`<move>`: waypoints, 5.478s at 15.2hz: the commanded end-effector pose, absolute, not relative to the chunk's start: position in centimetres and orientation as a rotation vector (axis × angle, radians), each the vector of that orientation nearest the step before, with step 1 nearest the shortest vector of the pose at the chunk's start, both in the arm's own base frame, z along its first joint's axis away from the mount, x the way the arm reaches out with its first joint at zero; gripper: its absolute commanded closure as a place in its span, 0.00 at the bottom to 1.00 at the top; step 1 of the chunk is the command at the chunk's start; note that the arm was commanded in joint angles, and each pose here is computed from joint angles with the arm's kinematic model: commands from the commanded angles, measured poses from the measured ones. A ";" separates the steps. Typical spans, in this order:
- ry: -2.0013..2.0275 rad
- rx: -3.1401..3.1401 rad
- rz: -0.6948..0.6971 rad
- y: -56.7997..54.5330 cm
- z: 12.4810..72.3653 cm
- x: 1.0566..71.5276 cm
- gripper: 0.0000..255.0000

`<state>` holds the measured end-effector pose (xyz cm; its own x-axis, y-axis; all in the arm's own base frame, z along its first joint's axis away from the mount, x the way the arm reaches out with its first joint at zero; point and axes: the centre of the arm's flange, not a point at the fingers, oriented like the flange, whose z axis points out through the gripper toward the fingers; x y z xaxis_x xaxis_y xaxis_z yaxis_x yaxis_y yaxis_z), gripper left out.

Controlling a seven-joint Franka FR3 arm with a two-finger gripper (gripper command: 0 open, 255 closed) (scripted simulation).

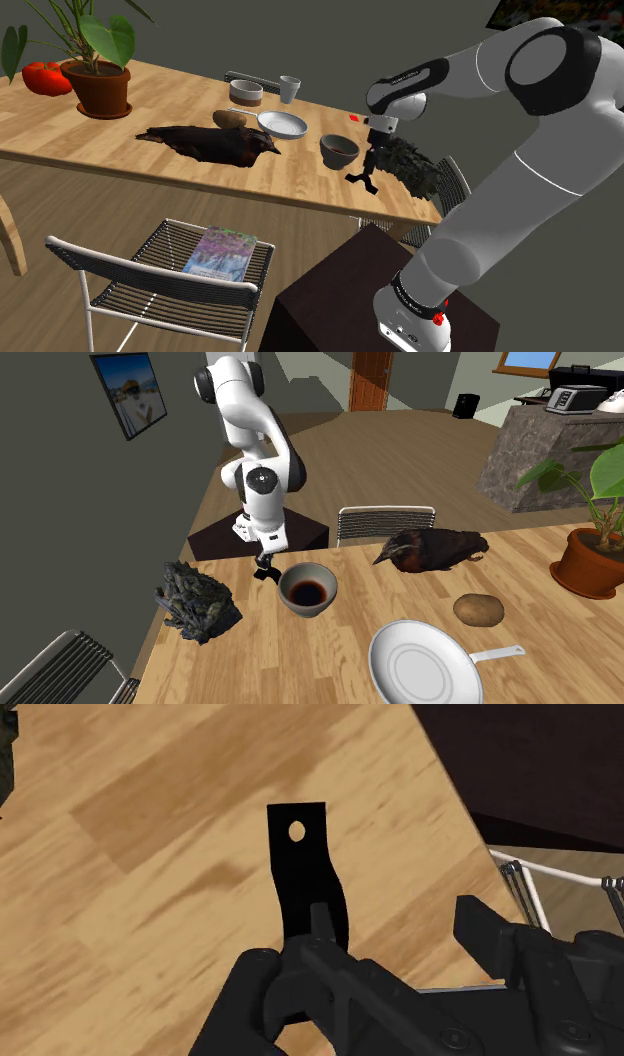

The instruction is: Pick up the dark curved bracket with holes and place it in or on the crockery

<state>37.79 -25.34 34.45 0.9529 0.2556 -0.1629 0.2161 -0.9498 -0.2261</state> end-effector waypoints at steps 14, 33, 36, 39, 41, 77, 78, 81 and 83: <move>-0.329 -3.376 0.258 -18.1 31.1 37.6 0.00; -0.329 -3.378 0.252 -18.1 33.3 37.6 1.00; -0.363 -3.184 0.071 -23.3 35.4 35.6 0.00; -0.369 -3.143 0.037 -24.5 34.6 35.2 0.00; -0.369 -3.143 0.037 -24.5 33.6 35.2 0.00; -0.369 -3.143 0.037 -24.6 39.6 35.1 1.00; -0.369 -3.143 0.037 -24.6 40.1 35.1 1.00; -0.369 -3.143 0.037 -24.6 41.7 35.1 1.00; -0.369 -3.143 0.037 -24.6 42.8 35.1 1.00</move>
